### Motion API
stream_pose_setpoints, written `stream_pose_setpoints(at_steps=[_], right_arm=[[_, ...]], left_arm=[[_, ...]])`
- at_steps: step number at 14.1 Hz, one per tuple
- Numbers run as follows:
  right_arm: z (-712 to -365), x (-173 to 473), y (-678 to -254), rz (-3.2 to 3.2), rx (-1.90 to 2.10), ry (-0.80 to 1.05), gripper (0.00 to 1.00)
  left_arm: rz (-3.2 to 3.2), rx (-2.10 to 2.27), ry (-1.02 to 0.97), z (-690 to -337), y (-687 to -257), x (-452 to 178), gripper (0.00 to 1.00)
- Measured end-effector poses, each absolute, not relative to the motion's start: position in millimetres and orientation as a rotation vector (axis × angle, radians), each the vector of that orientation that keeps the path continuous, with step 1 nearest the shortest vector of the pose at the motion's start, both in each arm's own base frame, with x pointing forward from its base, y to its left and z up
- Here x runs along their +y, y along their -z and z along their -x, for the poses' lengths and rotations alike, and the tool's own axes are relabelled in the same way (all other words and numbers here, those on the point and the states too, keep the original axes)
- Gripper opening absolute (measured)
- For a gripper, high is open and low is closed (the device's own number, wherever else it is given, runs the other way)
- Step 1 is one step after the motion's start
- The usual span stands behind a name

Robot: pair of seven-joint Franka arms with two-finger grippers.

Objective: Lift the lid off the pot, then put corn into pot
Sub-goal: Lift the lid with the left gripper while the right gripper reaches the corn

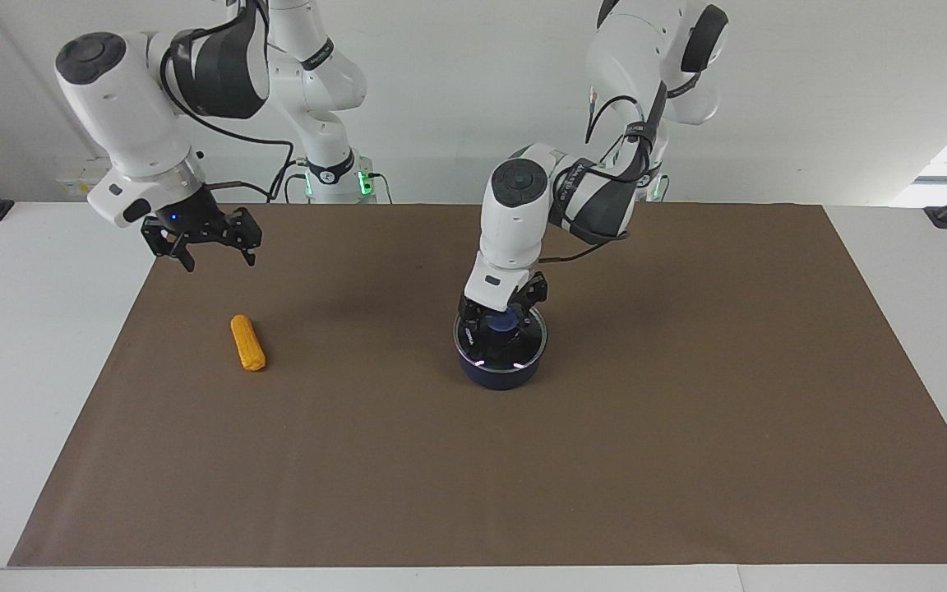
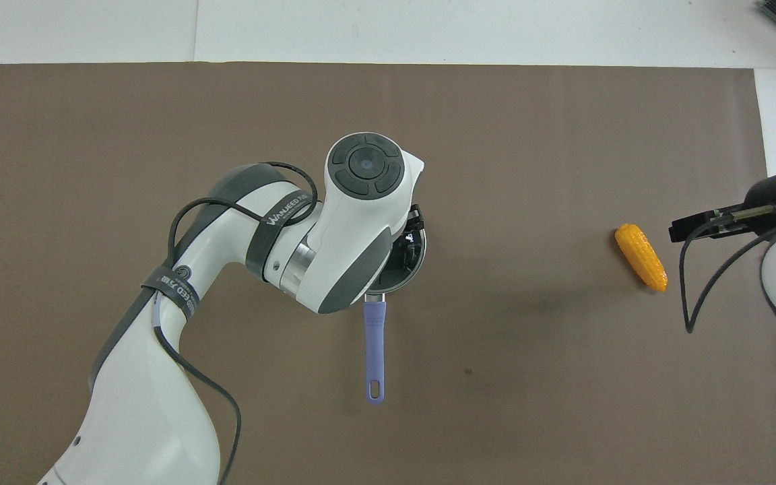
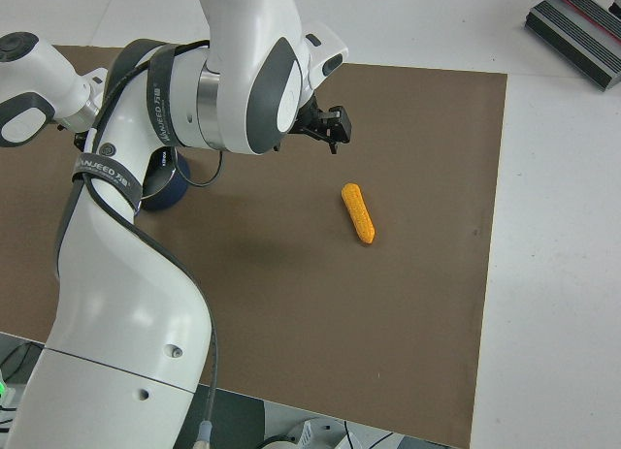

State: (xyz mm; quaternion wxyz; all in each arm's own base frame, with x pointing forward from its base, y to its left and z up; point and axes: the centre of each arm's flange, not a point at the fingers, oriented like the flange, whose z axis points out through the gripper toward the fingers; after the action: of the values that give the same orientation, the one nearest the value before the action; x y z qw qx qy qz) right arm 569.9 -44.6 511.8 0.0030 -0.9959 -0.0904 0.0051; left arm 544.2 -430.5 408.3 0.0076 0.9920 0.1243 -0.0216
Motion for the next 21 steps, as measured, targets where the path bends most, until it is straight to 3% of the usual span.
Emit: stream_pose_setpoints(at_steps=[1, 2, 4, 9, 13, 17, 21], right_arm=[[-578.7, -52.6, -488.1, 3.113, -0.378, -0.02, 1.0], [-587.8, -60.7, -461.6, 3.099, -0.492, -0.011, 1.0], [-597.6, -69.0, -414.4, 3.061, -0.688, -0.024, 1.0], [-583.6, -73.7, -347.9, 2.975, -0.964, -0.055, 1.0], [-575.7, -85.5, -302.3, 2.951, -1.013, -0.079, 1.0], [-576.0, -81.7, -291.8, 2.944, -1.022, -0.089, 1.0], [-575.1, -82.2, -287.9, 2.942, -1.019, -0.097, 0.95]], left_arm=[[-3.102, 0.392, 0.069, -544.1, -408.2, -430.4, 0.95], [-3.102, 0.395, 0.069, -544.1, -408.0, -430.4, 0.89], [-3.102, 0.4, 0.07, -543.9, -408.5, -430.3, 0.63], [-3.096, 0.426, 0.064, -544.4, -411.4, -429.7, 0.63], [-3.081, 0.442, 0.028, -545.9, -436.9, -420.4, 0.63], [-3.094, 0.406, 0.015, -549.5, -470.1, -394.7, 0.63], [-3.112, 0.226, 0.001, -575.2, -516.6, -315.2, 0.63]])
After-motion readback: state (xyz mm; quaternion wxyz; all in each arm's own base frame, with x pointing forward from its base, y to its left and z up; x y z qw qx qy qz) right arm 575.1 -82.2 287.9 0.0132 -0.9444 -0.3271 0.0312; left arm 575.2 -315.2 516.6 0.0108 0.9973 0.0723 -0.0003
